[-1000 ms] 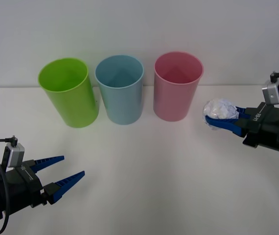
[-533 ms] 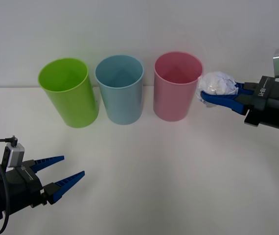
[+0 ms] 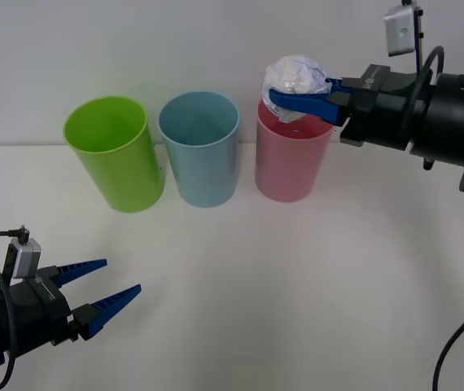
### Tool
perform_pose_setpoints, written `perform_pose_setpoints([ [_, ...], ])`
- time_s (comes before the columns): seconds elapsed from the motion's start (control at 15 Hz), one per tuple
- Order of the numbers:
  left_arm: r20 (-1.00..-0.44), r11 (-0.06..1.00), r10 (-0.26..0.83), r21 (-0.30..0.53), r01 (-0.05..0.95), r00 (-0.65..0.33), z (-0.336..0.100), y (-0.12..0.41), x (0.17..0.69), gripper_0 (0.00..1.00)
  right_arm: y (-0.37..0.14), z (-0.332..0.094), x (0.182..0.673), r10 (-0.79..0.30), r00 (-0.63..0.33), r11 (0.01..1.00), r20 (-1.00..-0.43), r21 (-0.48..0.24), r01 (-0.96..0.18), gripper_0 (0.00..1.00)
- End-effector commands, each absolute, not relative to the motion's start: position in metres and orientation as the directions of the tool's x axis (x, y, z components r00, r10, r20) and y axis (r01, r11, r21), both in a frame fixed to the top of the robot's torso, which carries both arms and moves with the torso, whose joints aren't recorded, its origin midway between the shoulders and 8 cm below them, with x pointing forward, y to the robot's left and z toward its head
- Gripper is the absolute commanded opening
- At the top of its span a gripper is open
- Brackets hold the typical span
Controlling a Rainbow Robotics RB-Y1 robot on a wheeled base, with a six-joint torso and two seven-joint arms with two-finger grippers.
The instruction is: Put cans in the blue bin and PET bottles in the pink bin and trash in the green bin.
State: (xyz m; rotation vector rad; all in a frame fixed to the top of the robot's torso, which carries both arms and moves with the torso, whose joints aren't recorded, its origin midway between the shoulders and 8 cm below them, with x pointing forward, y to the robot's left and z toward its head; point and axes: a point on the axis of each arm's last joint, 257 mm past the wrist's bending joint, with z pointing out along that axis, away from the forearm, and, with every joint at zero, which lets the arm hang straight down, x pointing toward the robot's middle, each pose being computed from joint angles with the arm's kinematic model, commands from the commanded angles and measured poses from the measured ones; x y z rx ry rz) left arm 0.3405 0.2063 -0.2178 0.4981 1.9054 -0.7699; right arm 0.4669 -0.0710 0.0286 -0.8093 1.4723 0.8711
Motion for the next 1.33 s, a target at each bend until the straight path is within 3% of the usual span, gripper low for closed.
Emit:
perform_pose_setpoints([
  [0.07,-0.901,0.715,0.01,-0.296,0.634,-0.433,-0.218,0.206,0.34,1.0,-0.036,0.041,0.491,0.018,-0.068,0.472,-0.998,0.068,-0.879,0.0],
  [0.67,-0.901,0.715,0.01,-0.296,0.634,-0.433,-0.218,0.206,0.34,1.0,0.081,0.049,0.544,-0.003,-0.084,0.461,-0.996,0.073,-0.884,0.0],
  [1.33,-0.901,0.715,0.01,-0.296,0.634,-0.433,-0.218,0.206,0.34,1.0,0.195,0.031,0.579,-0.124,-0.106,0.49,-0.987,0.032,-0.871,0.0],
])
